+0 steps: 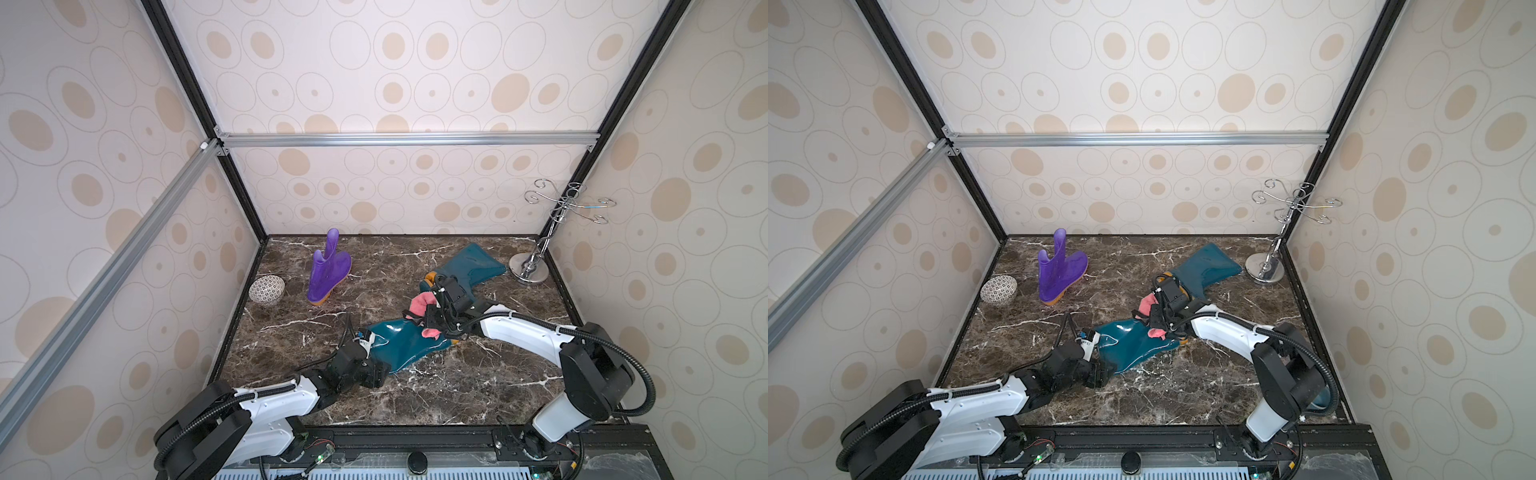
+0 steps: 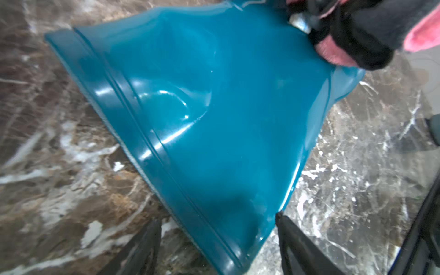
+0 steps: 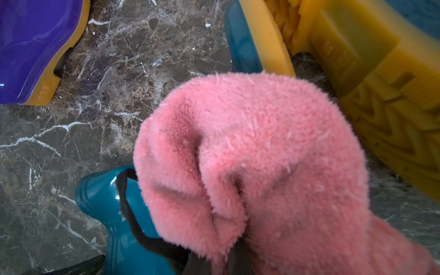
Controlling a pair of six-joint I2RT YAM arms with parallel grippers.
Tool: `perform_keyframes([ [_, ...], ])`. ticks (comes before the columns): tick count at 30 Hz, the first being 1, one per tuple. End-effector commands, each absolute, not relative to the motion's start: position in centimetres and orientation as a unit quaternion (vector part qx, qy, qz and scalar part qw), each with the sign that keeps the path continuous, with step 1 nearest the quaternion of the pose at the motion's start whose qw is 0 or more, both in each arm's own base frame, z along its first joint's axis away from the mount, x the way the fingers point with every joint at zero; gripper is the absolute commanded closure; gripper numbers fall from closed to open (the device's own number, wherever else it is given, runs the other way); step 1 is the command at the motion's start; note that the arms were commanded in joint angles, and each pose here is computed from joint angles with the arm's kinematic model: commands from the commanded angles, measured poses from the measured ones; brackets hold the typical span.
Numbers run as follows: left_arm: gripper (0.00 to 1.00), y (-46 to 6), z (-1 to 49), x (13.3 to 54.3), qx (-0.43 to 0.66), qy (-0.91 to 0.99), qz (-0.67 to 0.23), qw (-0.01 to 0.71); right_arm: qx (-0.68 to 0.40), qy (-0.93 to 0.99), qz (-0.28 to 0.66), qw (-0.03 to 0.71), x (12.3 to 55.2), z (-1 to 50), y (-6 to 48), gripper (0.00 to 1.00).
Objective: Wipe the rubber boots with a cloth
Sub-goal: Wipe the dirt off the rubber boot.
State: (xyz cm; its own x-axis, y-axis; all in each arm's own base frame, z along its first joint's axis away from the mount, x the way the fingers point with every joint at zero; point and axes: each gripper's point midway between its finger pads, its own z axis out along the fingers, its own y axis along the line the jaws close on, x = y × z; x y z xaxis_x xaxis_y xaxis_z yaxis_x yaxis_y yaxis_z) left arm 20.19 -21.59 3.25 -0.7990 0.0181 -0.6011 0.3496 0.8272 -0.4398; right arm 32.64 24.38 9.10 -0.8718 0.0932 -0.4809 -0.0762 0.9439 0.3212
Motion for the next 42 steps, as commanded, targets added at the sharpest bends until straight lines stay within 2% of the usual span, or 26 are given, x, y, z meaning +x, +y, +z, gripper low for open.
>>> perform_keyframes([
  [1, 0.24, -21.7, 3.2, 19.6, 0.079, 0.906, -0.301, 0.287, 0.009, 0.955, 0.159, 0.251, 32.1, 10.0, 23.9, 1.0],
  [3, 0.3, -21.9, 3.4, 19.9, 0.073, 0.903, -0.308, 0.292, 0.008, 0.955, 0.16, 0.25, 32.1, 10.0, 24.0, 1.0],
  [5, 0.43, -22.9, 4.0, 20.0, 0.078, 0.895, -0.328, 0.291, 0.007, 0.956, 0.159, 0.246, 31.9, 9.8, 24.0, 1.0],
  [7, 0.5, -23.5, 3.9, 20.0, 0.08, 0.895, -0.338, 0.281, 0.008, 0.957, 0.157, 0.245, 31.9, 9.6, 23.8, 1.0],
  [12, 0.52, -23.5, 2.7, 19.3, 0.077, 0.9, -0.343, 0.257, 0.009, 0.955, 0.153, 0.252, 31.8, 9.4, 23.5, 1.0],
  [17, 0.56, -24.2, 4.1, 20.0, 0.075, 0.889, -0.358, 0.274, 0.009, 0.959, 0.154, 0.24, 31.7, 8.5, 23.8, 1.0],
  [20, 0.63, -25.0, 4.2, 20.1, 0.081, 0.887, -0.368, 0.268, 0.01, 0.96, 0.153, 0.233, 31.6, 8.0, 23.8, 1.0],
  [22, 0.6, -25.3, 4.0, 20.1, 0.081, 0.887, -0.373, 0.262, 0.011, 0.96, 0.153, 0.234, 31.6, 8.1, 23.8, 1.0],
  [24, 0.52, -25.3, 3.8, 20.1, 0.078, 0.889, -0.37, 0.257, 0.01, 0.96, 0.151, 0.236, 31.6, 8.1, 23.6, 1.0],
  [27, 0.51, -25.2, 4.8, 20.3, 0.066, 0.886, -0.376, 0.264, 0.008, 0.961, 0.149, 0.235, 31.6, 8.0, 23.7, 1.0],
  [30, 0.42, -24.8, 5.6, 20.4, 0.05, 0.884, -0.378, 0.27, 0.01, 0.961, 0.147, 0.233, 31.5, 7.7, 23.5, 1.0],
  [42, 0.43, -25.4, 5.1, 18.8, 0.018, 0.874, -0.429, 0.228, 0.01, 0.96, 0.15, 0.235, 31.6, 7.7, 23.6, 1.0],
])
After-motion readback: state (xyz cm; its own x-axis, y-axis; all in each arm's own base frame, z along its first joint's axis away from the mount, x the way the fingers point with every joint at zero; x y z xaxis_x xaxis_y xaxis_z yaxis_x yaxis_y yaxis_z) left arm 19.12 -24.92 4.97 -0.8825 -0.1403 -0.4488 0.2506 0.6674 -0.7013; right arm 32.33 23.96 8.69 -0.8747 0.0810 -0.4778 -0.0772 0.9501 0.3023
